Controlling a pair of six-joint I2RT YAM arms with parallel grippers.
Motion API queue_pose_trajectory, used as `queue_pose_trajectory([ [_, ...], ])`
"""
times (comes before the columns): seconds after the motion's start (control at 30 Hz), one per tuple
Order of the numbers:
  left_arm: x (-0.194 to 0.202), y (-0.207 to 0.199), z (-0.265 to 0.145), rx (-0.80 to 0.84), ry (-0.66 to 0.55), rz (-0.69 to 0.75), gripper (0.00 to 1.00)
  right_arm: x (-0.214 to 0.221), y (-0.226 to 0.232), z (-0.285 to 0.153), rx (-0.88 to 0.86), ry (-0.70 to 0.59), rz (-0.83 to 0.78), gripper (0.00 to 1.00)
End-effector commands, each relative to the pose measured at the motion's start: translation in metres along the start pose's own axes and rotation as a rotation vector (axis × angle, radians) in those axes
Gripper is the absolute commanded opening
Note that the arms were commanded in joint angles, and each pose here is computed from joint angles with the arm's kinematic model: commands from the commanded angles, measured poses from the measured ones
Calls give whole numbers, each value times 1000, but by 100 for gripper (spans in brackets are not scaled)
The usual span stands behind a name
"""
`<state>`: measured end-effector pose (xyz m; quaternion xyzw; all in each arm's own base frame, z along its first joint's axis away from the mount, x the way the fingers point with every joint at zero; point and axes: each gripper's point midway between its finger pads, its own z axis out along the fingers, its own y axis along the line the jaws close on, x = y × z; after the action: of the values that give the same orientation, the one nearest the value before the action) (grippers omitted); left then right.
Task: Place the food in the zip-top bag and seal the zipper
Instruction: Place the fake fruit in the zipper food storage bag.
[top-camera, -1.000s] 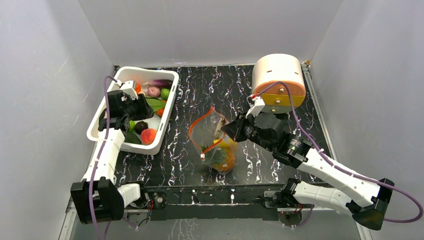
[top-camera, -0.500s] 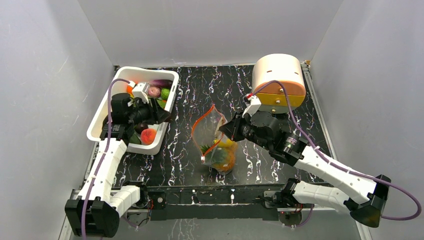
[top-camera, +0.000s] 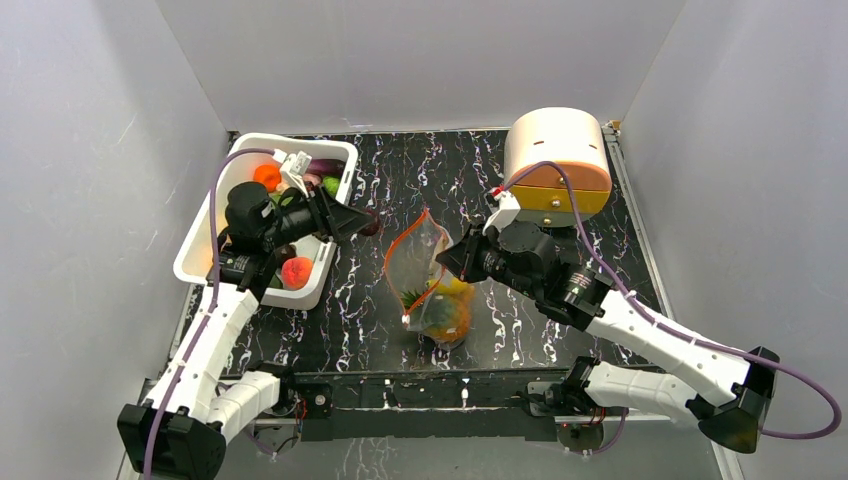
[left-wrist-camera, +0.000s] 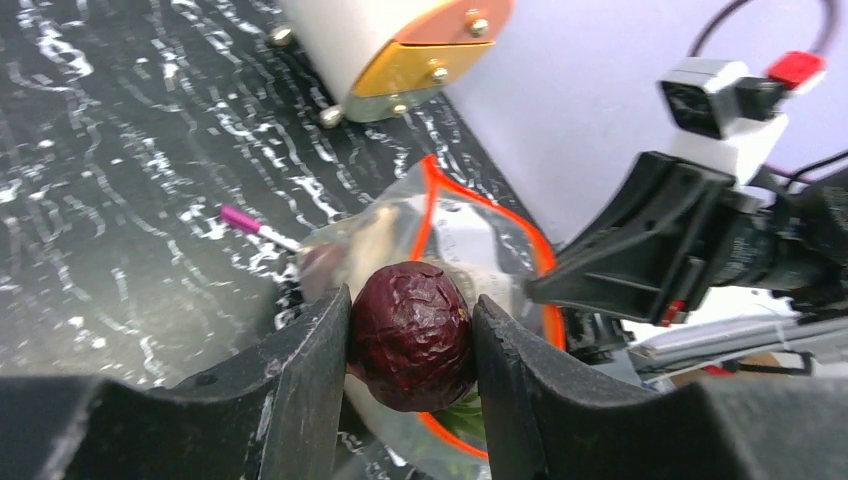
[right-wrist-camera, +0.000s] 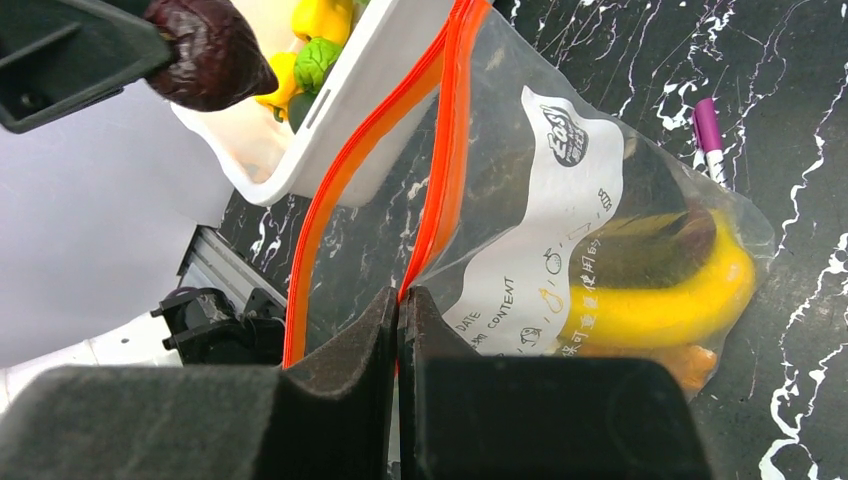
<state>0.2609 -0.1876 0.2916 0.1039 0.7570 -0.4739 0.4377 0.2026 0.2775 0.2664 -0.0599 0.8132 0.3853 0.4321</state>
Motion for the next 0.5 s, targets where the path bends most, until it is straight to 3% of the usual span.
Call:
queue_pose_trajectory([
  [0.0,-15,-51,-2,172,-38,-7,23,-34,28,-4,-74,-91,24,0],
  [0.47,24,-79,23,251,51,-32,22,-37,32,1,-86,-92,27,0],
])
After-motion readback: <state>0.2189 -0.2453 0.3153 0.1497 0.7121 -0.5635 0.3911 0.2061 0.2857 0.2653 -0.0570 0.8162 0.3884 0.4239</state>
